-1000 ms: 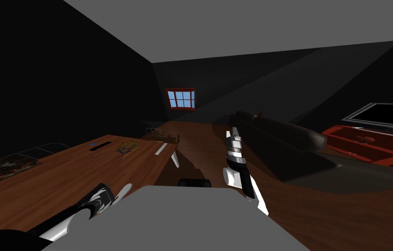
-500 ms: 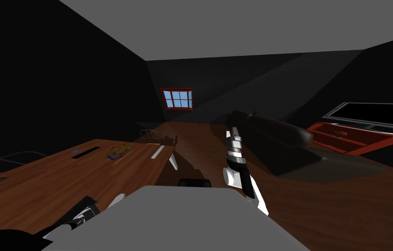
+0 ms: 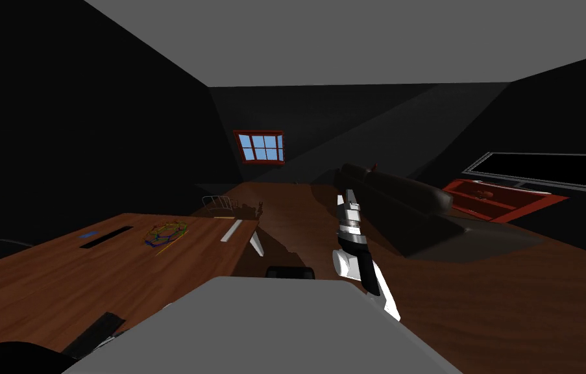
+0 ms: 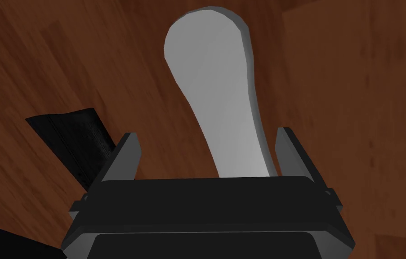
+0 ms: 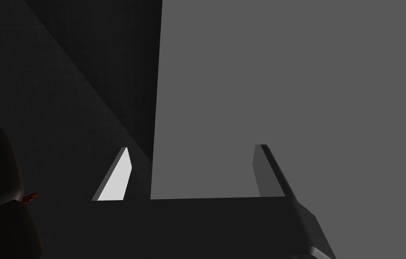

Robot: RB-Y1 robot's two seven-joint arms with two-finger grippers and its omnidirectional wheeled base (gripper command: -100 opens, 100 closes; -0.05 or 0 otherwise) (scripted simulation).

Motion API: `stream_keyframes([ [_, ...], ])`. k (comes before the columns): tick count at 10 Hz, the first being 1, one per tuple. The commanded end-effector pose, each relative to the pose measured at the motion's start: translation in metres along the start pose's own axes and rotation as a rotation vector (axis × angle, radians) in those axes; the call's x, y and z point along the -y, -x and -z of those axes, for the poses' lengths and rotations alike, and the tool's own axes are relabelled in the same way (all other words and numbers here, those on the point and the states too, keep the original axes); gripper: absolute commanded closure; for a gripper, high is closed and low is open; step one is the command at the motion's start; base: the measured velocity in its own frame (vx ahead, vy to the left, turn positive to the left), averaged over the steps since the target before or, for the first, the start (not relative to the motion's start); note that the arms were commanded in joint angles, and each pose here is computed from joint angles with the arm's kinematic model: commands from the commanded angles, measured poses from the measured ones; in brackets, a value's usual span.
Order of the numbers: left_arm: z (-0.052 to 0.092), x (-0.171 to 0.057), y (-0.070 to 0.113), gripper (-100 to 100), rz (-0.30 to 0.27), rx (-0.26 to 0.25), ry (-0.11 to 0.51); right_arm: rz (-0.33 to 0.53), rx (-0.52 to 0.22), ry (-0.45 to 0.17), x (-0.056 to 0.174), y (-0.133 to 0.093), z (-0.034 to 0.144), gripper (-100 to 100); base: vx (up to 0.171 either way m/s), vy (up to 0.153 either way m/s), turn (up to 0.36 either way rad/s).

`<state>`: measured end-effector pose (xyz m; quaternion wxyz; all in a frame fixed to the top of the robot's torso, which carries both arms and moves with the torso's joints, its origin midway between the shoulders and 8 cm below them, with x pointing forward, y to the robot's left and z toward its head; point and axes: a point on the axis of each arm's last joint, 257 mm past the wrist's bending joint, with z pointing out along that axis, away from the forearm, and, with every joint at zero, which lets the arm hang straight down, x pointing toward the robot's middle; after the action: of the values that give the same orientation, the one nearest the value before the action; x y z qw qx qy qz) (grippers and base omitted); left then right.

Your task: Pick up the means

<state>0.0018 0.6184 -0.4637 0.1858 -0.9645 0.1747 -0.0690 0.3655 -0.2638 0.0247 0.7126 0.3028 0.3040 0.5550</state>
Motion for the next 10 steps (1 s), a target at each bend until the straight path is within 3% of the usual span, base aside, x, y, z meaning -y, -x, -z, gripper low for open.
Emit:
stream_keyframes([
  [1,0.001,-0.016,0.018,-100,0.06,0.026,0.057,0.0,0.0,0.0,0.0,0.0,0.0,0,0.035,0.026,-0.107],
  [2,0.002,-0.027,0.033,-100,0.108,0.046,0.097,0.0,0.0,0.0,0.0,0.0,0.0,0,0.051,0.039,-0.177],
  [3,0.002,-0.031,0.033,-100,0.109,0.049,0.114,0.0,0.0,0.0,0.0,0.0,0.0,0,0.036,0.036,-0.068],
  [5,0.007,-0.052,0.058,-100,0.198,0.083,0.189,0.0,0.0,0.0,0.0,0.0,0.0,0,0.033,0.043,-0.101],
  [6,0.007,-0.053,0.058,-100,0.198,0.083,0.193,0.0,0.0,0.0,0.0,0.0,0.0,0,0.025,0.037,-0.076],
  [10,0.02,-0.083,0.09,-100,0.335,0.13,0.305,0.0,0.0,0.0,0.0,0.0,0.0,0,0.025,0.038,-0.104],
])
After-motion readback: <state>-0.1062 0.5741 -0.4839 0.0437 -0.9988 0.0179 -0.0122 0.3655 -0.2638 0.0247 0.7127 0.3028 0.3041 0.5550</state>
